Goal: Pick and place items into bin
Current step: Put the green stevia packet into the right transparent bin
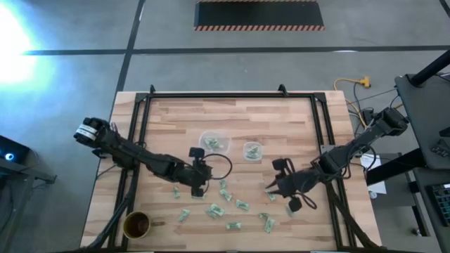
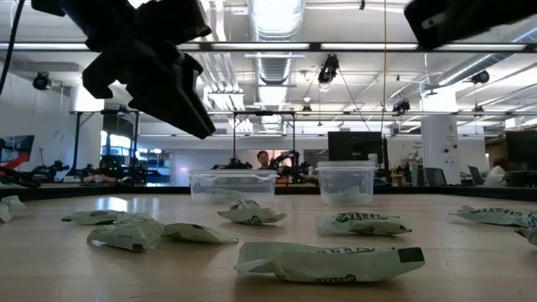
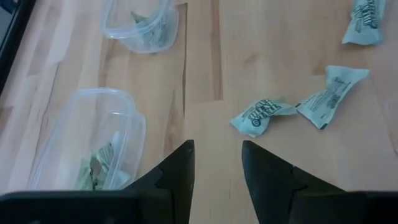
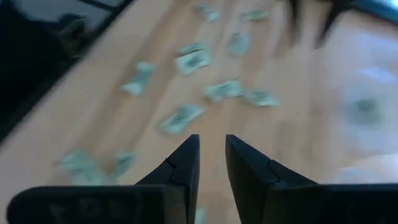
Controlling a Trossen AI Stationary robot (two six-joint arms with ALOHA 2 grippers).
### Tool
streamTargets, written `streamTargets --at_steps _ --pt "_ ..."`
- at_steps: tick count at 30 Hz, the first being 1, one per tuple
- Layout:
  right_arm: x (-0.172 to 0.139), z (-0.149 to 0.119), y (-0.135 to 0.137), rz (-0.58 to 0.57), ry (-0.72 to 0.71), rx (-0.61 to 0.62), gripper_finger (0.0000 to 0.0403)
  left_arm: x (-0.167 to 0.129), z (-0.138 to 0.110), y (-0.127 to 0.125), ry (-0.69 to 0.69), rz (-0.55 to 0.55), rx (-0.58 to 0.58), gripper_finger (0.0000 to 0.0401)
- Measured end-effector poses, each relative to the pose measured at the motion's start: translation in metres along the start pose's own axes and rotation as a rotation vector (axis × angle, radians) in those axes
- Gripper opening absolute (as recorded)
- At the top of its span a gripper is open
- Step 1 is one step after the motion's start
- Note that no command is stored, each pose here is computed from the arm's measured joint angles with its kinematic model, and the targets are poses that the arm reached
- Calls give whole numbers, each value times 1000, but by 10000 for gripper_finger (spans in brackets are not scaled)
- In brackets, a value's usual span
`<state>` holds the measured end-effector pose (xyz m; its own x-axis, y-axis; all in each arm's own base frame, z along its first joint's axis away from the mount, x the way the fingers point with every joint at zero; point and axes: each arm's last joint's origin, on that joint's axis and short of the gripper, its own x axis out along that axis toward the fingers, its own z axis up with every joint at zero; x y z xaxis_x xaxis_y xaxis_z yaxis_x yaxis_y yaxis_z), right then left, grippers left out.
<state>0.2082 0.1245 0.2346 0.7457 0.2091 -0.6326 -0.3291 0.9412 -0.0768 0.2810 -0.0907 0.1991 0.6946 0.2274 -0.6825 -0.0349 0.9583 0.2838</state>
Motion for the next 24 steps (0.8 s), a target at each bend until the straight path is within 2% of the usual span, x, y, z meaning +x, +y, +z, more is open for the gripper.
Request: streamTargets --at_steps 3,14,18,24 --pt "4 -13 2 46 45 74 70 0 0 1 1 5 -1 118" --pt "17 -66 1 -1 198 329 61 0 0 1 0 5 -3 118" --pt "20 -77 0 -15 204 359 66 0 0 1 1 5 -3 118" --pt "25 -80 0 19 89 330 85 0 0 1 1 5 -2 118"
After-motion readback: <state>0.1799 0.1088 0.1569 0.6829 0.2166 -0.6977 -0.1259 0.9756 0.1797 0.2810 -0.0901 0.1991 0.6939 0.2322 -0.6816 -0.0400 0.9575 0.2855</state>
